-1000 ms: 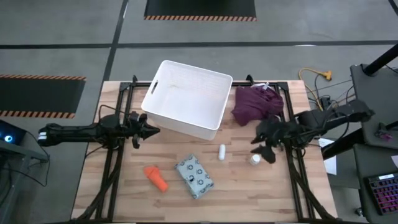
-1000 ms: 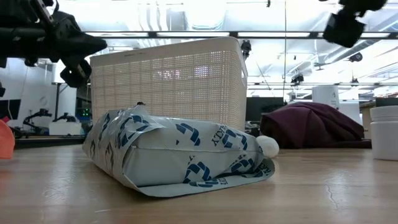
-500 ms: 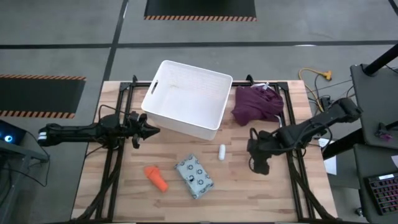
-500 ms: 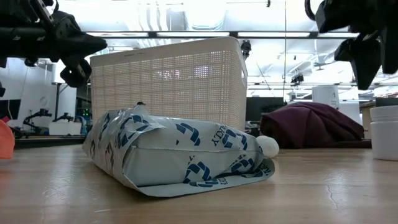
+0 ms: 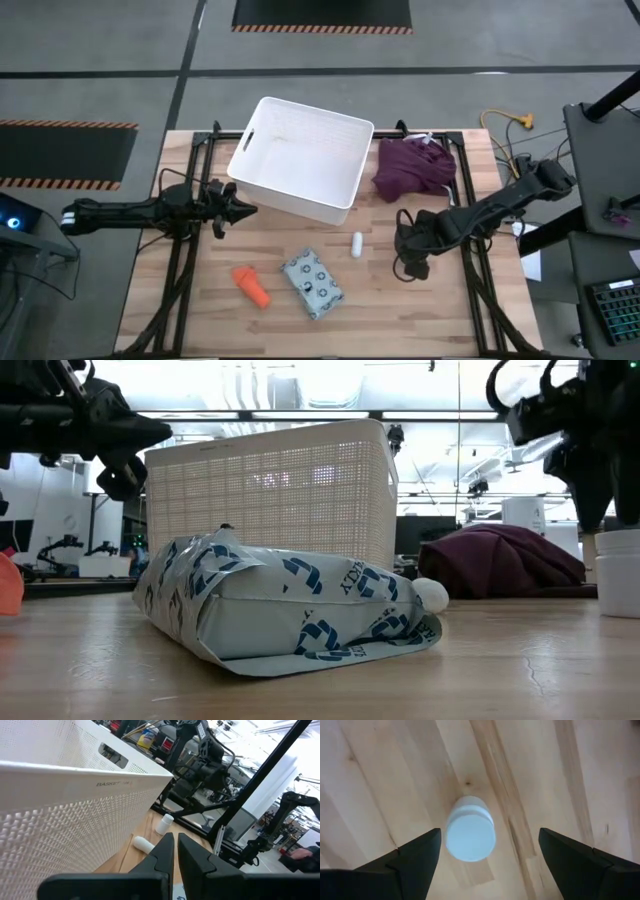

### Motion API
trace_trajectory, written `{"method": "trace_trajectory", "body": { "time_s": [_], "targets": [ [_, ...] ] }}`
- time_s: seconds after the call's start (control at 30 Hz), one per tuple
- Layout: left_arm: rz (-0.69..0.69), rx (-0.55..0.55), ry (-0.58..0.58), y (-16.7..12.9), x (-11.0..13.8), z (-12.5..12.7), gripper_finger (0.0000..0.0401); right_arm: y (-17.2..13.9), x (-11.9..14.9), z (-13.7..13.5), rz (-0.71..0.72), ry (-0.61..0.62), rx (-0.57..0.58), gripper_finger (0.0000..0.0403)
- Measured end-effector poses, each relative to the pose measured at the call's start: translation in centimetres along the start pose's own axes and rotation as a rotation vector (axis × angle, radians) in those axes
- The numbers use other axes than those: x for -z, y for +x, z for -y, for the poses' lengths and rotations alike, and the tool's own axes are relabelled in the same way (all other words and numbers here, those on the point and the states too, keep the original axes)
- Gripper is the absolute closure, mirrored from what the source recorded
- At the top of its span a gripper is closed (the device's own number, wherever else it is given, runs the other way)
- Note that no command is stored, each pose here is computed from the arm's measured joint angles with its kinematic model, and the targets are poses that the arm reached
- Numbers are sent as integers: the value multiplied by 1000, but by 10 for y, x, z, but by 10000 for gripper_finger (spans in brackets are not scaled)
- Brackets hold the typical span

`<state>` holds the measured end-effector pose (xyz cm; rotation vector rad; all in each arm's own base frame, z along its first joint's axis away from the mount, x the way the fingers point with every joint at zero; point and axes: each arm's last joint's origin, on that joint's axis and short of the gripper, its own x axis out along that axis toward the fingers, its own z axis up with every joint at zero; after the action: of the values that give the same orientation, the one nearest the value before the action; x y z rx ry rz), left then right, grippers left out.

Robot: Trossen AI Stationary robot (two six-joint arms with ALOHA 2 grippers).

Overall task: Pick & place medical supplies in basket/bin
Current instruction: Put the pill bottle into the bin

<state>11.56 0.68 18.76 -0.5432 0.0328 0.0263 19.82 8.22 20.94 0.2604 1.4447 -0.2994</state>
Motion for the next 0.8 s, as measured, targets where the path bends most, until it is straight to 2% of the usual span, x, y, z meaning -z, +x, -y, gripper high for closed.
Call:
{"method": "trace_trajectory", "body": {
  "time_s": [0.2, 0.6, 0.8],
  "targets": [
    [-4, -2, 0, 0, 1, 0, 395, 8, 3, 2, 13, 48, -15, 87],
    [-11, -6, -1, 0, 1, -1, 395, 23, 5, 2, 29, 68, -43, 109],
    [-11, -6, -1, 0, 1, -1, 395, 23, 5, 2, 25, 76, -44, 138]
  ]
}}
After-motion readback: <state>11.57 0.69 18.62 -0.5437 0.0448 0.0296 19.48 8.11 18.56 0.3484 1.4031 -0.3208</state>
